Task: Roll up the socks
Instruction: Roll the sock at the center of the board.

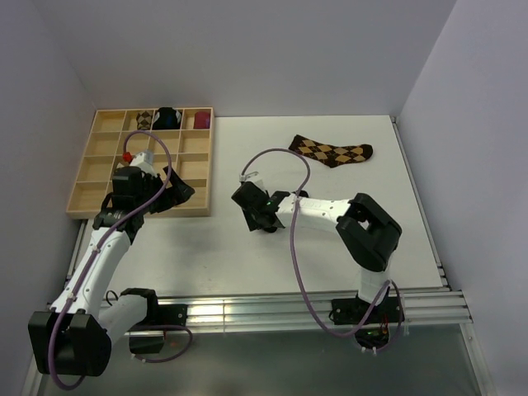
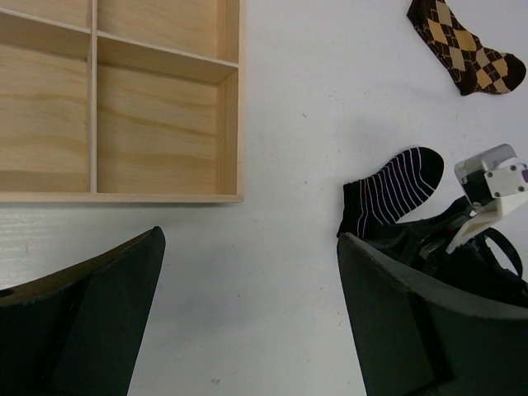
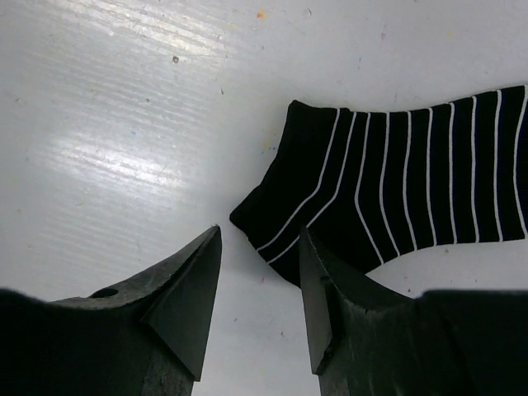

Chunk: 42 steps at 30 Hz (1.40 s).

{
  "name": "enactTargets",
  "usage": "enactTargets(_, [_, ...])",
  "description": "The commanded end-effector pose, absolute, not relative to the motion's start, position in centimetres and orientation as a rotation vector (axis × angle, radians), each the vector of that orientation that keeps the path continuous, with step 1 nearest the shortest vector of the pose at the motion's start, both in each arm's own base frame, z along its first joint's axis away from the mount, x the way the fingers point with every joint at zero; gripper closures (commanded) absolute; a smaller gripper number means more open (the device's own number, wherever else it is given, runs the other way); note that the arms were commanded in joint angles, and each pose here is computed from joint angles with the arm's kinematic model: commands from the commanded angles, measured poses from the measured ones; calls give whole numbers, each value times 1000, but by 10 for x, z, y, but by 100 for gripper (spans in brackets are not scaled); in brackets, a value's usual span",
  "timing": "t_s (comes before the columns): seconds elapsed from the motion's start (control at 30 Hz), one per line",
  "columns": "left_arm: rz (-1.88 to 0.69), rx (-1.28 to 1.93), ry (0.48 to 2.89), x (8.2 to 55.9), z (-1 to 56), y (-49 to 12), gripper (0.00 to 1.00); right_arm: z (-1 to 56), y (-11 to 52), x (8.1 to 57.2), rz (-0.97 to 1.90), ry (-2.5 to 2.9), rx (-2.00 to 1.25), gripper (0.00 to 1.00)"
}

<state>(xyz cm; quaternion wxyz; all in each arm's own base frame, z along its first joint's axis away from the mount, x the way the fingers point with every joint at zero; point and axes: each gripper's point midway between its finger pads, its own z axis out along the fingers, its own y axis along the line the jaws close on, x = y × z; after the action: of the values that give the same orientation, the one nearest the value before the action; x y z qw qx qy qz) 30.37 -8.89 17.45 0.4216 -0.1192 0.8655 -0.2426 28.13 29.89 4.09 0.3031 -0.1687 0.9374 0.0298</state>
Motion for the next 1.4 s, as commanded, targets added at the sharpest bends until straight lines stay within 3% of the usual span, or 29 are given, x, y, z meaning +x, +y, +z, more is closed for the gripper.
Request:
enactTargets(0.0, [-642, -282, 2121, 307, 188, -92, 9, 51, 303, 295, -4, 2415, -464, 50])
enactTargets(0.8, [-685, -266, 2117, 304, 191, -97, 9, 1, 286, 280, -203, 2512, -528, 60])
enactTargets(0.83, [-690, -265, 2116, 304, 191, -97, 9, -1, 284, 279, -213, 2518, -535, 63])
enactTargets(0.97, [-707, -256, 2115, 302, 193, -100, 9, -11, 276, 273, -256, 2551, -578, 92])
enactTargets(1.03, [-713, -251, 2104, 303, 196, -100, 9, -9, 276, 272, -249, 2547, -598, 100])
enactTargets(1.2, [-751, -266, 2071, 300, 204, -106, 9, 13, 291, 269, -127, 2520, -732, 100])
enactTargets(1.37, [-786, -299, 2075, 294, 203, -127, 9, 36, 329, 251, 195, 2507, -872, 100])
